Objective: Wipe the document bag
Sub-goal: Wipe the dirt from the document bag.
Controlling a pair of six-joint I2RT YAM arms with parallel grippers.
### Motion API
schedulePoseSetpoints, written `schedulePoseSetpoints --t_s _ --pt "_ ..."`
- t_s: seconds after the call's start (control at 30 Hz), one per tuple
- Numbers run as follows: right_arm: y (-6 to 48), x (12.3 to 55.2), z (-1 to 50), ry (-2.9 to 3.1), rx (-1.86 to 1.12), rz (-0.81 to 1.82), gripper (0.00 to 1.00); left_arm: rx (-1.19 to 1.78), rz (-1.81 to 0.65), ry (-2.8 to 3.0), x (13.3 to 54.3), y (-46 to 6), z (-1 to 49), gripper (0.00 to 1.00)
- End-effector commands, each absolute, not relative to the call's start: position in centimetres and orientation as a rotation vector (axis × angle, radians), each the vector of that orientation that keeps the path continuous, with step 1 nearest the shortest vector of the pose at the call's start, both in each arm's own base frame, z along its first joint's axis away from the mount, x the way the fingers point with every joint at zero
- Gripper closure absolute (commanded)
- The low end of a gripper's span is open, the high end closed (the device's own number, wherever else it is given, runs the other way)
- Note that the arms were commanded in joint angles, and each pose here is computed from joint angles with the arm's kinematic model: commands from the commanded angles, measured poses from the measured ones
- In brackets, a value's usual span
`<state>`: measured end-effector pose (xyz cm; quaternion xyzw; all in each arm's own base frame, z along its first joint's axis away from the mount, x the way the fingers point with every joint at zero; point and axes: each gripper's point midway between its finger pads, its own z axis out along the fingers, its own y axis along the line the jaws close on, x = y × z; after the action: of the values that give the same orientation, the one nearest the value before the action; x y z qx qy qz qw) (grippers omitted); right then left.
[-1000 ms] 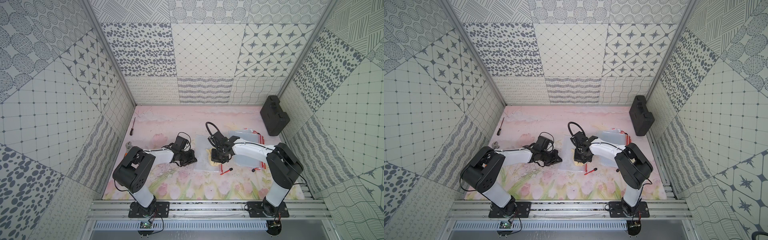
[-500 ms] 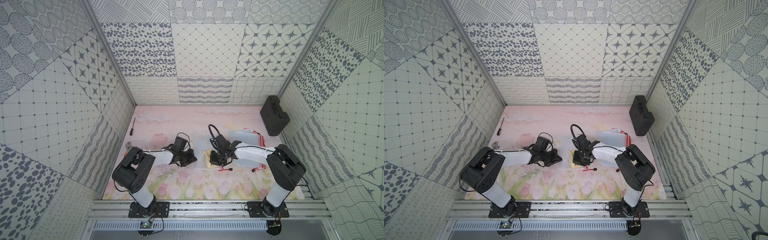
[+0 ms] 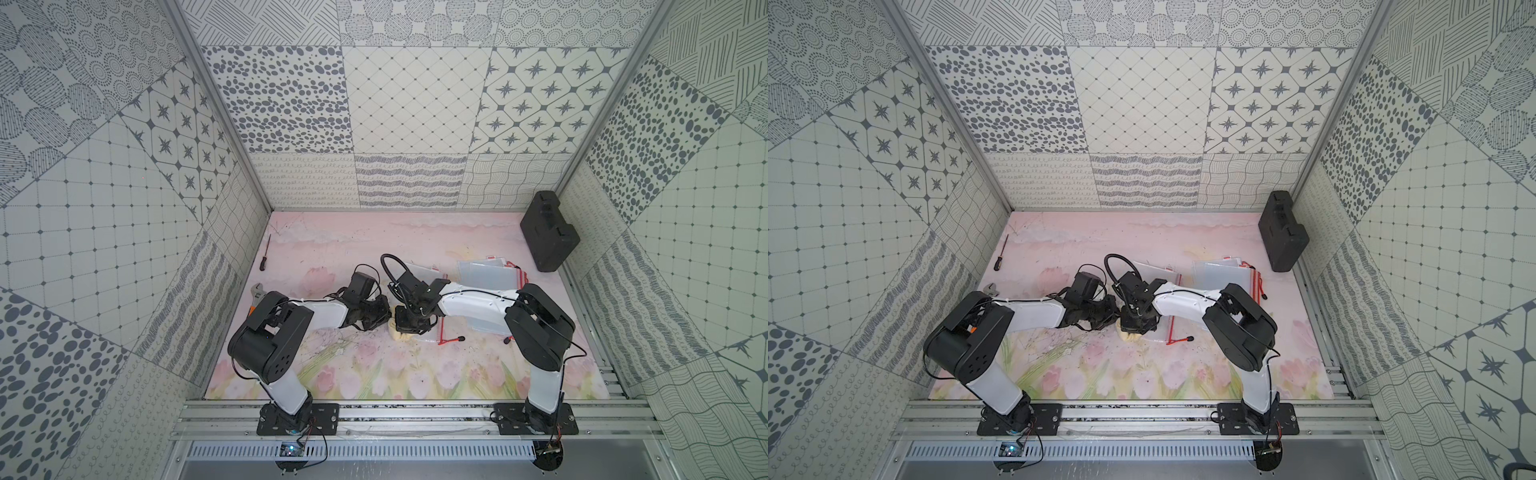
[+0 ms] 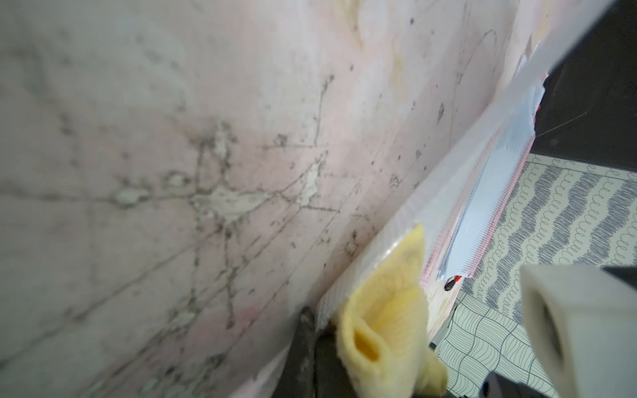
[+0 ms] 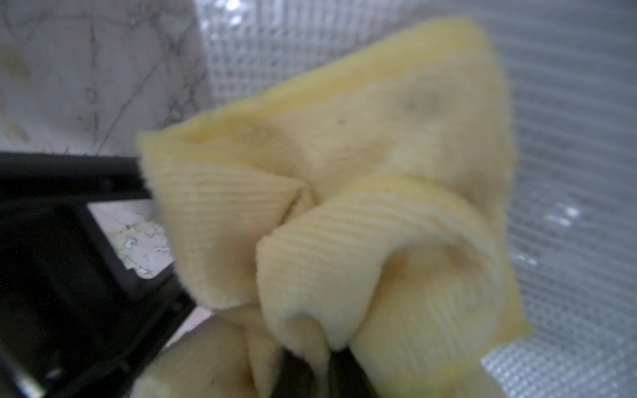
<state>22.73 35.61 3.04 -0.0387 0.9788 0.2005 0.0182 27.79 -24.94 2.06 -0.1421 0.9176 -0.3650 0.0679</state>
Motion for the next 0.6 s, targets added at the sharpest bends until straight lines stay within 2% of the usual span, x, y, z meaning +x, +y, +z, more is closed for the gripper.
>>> schedulePoseSetpoints --t_s 0.0,0.1,0.27,0.37,0.47,0.57 --pt "35.0 21.4 1.1 3.126 -0.045 0.646 1.00 -0.479 -0.963 2.782 27.9 -23.5 1.2 1.00" --pt "30.7 21.1 -0.2 3.165 0.032 0.531 1.00 -0.471 -0.946 2.790 27.9 -23.3 1.1 1.00" --pt "19.6 19.7 -1.7 3.203 0.288 0.359 1.00 -0.474 -0.931 2.798 27.9 -22.7 0.8 1.00" --pt "14.9 18.8 -1.8 3.204 0.398 0.296 1.00 -0.474 -0.932 2.801 28.0 -22.5 0.6 1.00" --pt "14.9 19.1 -0.8 3.191 0.373 0.300 1.00 -0.465 -0.951 2.808 28.0 -22.7 0.6 1.00" --pt "19.1 20.7 0.7 3.146 0.269 0.370 1.00 -0.469 -0.978 2.817 28.0 -23.1 0.4 1.00"
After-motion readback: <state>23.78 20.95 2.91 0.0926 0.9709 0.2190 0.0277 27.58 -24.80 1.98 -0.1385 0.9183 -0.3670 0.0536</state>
